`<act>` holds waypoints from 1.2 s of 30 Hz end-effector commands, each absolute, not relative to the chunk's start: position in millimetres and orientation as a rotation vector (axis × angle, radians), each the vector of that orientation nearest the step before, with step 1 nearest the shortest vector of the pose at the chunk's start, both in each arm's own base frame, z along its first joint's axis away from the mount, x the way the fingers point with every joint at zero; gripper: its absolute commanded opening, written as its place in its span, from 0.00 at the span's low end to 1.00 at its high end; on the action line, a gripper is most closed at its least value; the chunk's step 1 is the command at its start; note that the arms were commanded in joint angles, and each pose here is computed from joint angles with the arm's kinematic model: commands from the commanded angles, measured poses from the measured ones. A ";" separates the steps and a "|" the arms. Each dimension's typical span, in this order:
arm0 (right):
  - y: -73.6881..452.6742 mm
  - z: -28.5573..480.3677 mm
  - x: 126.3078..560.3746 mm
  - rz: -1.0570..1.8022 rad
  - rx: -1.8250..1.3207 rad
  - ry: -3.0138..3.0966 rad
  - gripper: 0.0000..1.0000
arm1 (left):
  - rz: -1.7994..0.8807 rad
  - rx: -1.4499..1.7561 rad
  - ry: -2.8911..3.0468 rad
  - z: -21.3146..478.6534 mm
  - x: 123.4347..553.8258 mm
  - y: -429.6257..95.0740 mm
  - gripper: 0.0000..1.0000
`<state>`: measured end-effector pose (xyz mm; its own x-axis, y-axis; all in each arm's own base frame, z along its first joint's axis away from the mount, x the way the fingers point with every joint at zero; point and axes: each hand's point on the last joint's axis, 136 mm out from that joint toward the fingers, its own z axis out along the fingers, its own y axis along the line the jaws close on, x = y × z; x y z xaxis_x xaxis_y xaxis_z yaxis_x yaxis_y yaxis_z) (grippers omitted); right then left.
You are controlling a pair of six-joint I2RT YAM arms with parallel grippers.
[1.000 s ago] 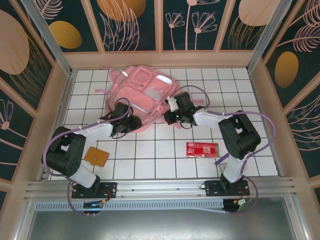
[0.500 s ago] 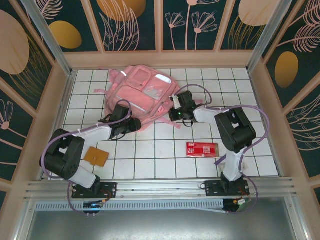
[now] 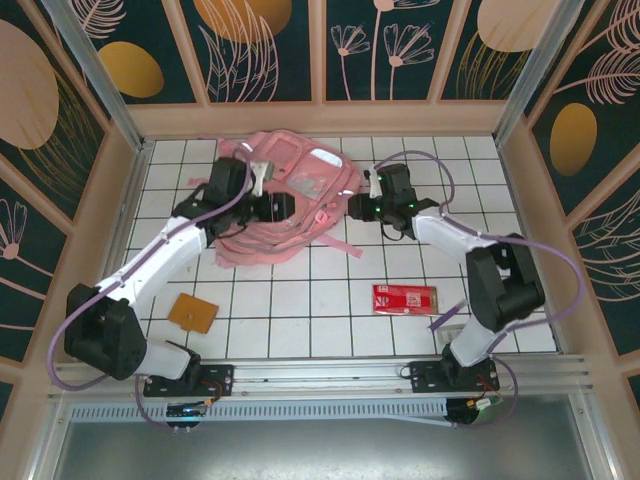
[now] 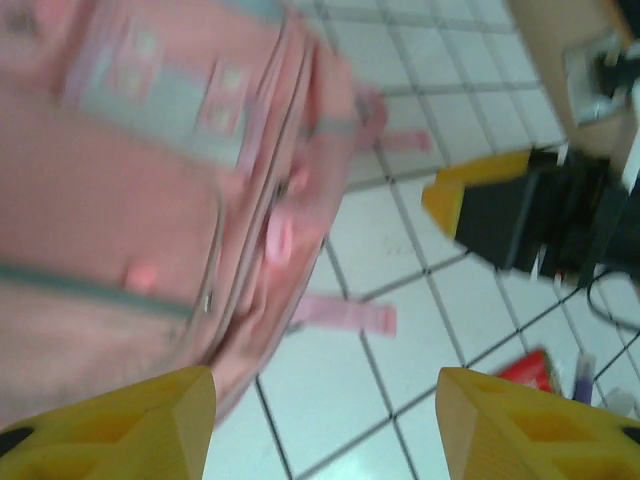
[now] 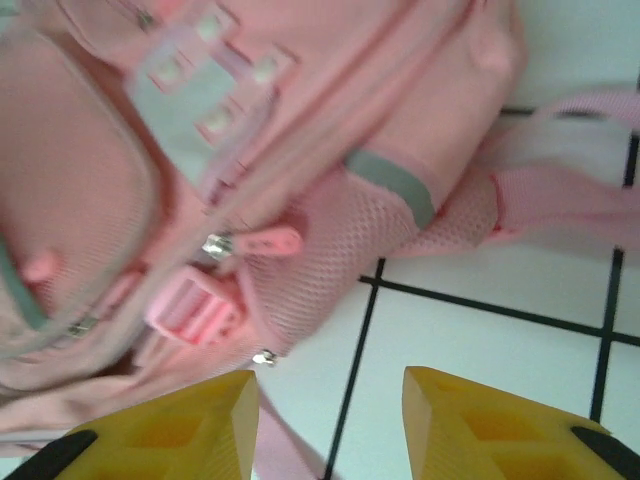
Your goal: Pack the student bag
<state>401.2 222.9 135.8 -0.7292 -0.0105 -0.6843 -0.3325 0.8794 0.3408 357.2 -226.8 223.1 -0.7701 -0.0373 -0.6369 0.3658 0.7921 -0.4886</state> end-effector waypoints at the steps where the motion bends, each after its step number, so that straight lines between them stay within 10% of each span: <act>1: 205.8 149.2 385.2 0.480 -0.179 2.325 0.44 | -0.601 0.448 2.517 173.2 355.0 -215.0 0.61; 9: 127.8 211.6 369.0 0.147 0.152 2.107 0.62 | -0.369 0.521 2.702 106.4 384.3 -211.7 0.62; 12: 108.6 210.7 355.8 0.162 0.289 2.089 0.99 | -0.275 0.513 2.750 89.5 389.0 -207.7 0.64; 25: 125.6 119.1 308.3 0.280 0.286 2.423 0.96 | 0.068 0.470 2.830 36.6 396.8 -204.8 0.65; 36: 174.9 103.1 296.1 0.474 -0.106 2.508 0.92 | -0.159 0.420 2.733 88.8 413.3 -236.3 0.00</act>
<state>298.8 147.5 100.0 -0.8157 0.1675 -0.5536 0.0049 0.9591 0.2830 408.6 -222.2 60.9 -0.9044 0.2803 -0.3217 0.2888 0.9571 0.0220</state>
